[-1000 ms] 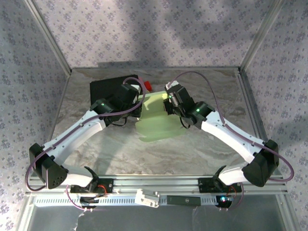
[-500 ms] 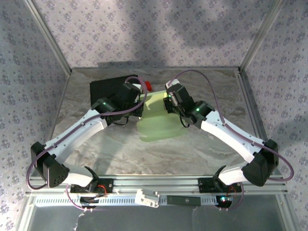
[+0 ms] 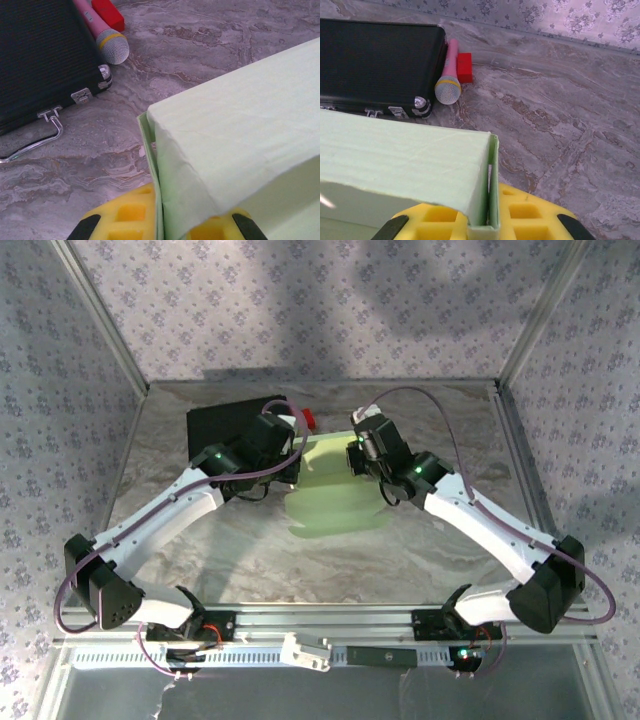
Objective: Fold the paper box
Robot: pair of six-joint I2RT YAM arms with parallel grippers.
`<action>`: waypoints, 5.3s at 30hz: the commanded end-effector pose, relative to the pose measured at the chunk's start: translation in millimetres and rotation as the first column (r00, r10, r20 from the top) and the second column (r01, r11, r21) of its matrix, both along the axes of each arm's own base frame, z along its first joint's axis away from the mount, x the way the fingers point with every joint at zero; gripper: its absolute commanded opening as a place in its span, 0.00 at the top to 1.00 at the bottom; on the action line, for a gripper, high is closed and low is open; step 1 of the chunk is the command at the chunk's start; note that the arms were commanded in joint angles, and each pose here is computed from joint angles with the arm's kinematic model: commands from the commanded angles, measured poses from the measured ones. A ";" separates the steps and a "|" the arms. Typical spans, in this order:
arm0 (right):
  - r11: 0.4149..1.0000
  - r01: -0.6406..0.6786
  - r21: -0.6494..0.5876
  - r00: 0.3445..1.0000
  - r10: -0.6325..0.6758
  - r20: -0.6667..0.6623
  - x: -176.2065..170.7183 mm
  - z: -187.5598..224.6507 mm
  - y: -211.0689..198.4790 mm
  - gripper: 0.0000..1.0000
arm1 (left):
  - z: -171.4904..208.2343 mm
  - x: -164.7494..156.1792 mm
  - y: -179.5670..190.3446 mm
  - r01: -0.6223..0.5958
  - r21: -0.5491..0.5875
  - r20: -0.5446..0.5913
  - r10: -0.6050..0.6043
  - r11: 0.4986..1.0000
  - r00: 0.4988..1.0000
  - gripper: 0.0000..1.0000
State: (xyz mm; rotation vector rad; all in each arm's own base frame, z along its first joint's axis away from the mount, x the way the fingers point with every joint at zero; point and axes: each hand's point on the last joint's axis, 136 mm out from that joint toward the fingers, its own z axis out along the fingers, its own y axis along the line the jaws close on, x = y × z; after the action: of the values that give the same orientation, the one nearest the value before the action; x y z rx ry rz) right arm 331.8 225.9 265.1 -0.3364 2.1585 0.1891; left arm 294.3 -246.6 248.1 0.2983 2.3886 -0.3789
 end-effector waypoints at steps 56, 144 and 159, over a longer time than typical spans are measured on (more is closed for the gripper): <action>0.930 0.215 -0.299 0.977 -0.199 0.082 -13.3 -8.4 -17.9 1.00 | 22.4 4.6 -17.2 -0.007 -0.035 0.034 0.008 0.999 0.999 1.00; 0.984 0.150 -0.094 0.989 -0.150 -0.001 -49.6 -9.3 0.9 1.00 | 20.6 3.6 -30.1 0.017 -0.024 0.022 -0.016 1.000 1.000 1.00; 0.995 0.098 -0.029 0.992 -0.100 -0.076 -59.8 -11.6 -7.0 1.00 | 39.3 -6.6 -42.8 0.122 -0.140 0.078 -0.112 0.983 0.991 0.59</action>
State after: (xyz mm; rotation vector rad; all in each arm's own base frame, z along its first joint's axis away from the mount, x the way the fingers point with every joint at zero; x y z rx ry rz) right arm 275.6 215.0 254.0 -0.2246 2.2302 0.0545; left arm 297.6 -271.2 252.1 0.3215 2.3762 -0.4197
